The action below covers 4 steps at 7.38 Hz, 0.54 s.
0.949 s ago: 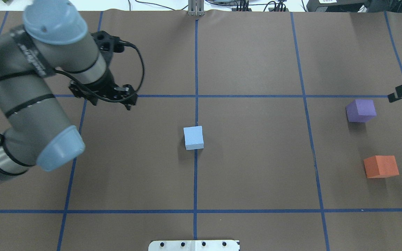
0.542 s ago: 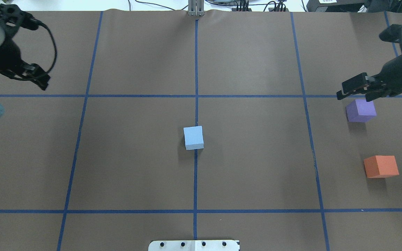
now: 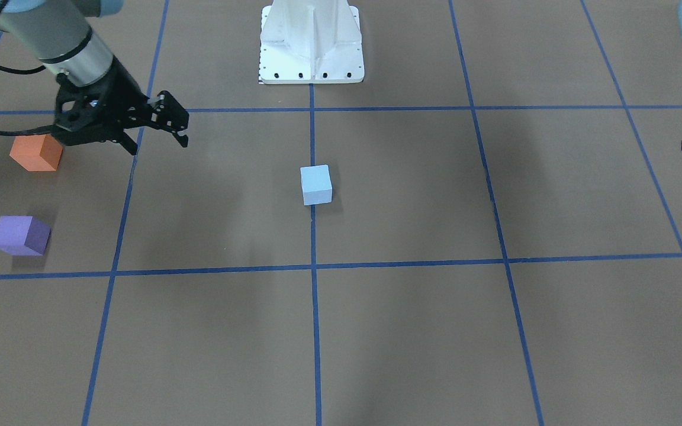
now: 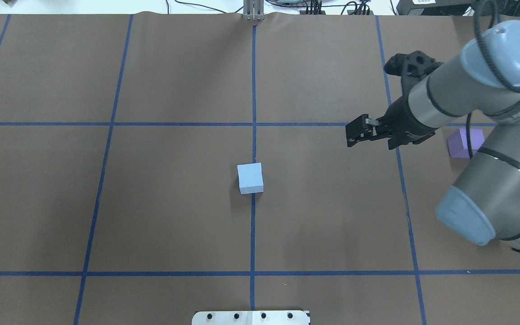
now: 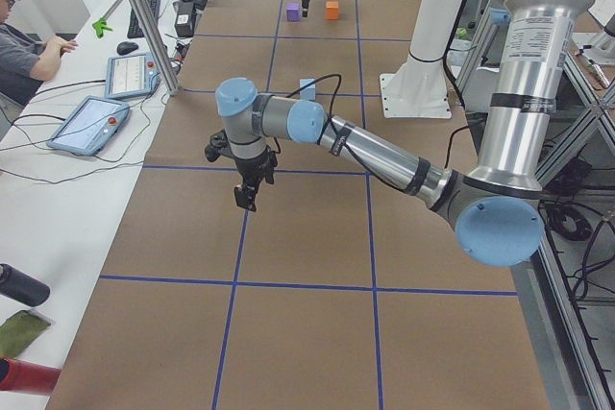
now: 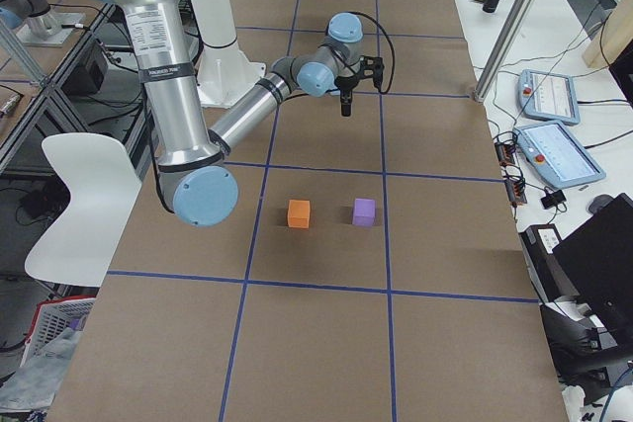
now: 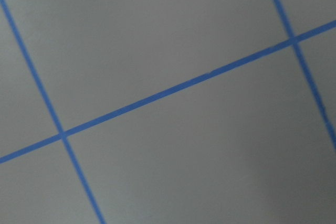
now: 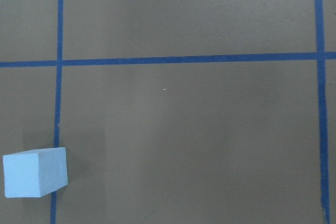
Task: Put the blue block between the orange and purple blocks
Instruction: 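Lower the right gripper onto the light-blue cube and grasp it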
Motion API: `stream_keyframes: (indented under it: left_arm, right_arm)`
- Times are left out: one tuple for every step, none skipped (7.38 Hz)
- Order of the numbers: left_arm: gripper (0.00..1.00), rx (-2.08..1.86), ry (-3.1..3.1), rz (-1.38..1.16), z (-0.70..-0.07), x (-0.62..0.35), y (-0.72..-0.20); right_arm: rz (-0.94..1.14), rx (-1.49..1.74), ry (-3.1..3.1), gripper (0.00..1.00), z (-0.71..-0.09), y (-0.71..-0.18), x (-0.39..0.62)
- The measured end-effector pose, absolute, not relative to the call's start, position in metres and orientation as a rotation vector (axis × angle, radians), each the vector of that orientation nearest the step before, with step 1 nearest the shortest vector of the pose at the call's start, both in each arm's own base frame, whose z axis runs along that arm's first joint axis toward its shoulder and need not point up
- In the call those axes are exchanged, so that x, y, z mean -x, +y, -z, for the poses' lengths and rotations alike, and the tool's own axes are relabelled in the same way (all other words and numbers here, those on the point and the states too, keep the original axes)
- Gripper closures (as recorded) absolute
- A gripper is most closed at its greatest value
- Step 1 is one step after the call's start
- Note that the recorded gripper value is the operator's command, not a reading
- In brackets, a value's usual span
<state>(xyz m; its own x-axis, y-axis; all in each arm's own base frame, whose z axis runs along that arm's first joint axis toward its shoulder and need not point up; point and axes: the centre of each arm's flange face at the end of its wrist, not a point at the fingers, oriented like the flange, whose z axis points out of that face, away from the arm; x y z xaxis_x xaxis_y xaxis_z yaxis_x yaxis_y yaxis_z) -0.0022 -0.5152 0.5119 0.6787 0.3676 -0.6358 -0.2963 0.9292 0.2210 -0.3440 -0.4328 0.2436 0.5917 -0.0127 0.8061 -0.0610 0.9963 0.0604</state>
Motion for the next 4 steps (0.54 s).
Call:
stream_keyframes:
  left_arm:
    - [0.00, -0.096, 0.750, -0.354, -0.547, 0.035, -0.500]
    - [0.00, -0.096, 0.757, -0.320, -0.572, 0.059, -0.482]
    - [0.00, -0.106, 0.759, -0.300, -0.582, 0.072, -0.473]
    - [0.00, -0.113, 0.759, -0.291, -0.585, 0.077, -0.469]
  right_arm:
    - [-0.021, -0.089, -0.899, 0.00, -0.224, -0.424, 0.379]
    - [-0.012, -0.092, -0.871, 0.00, -0.211, -0.417, 0.412]
    - [-0.006, -0.097, -0.849, 0.00, -0.201, -0.414, 0.445]
    - [0.000, -0.106, -0.833, 0.00, -0.192, -0.413, 0.476]
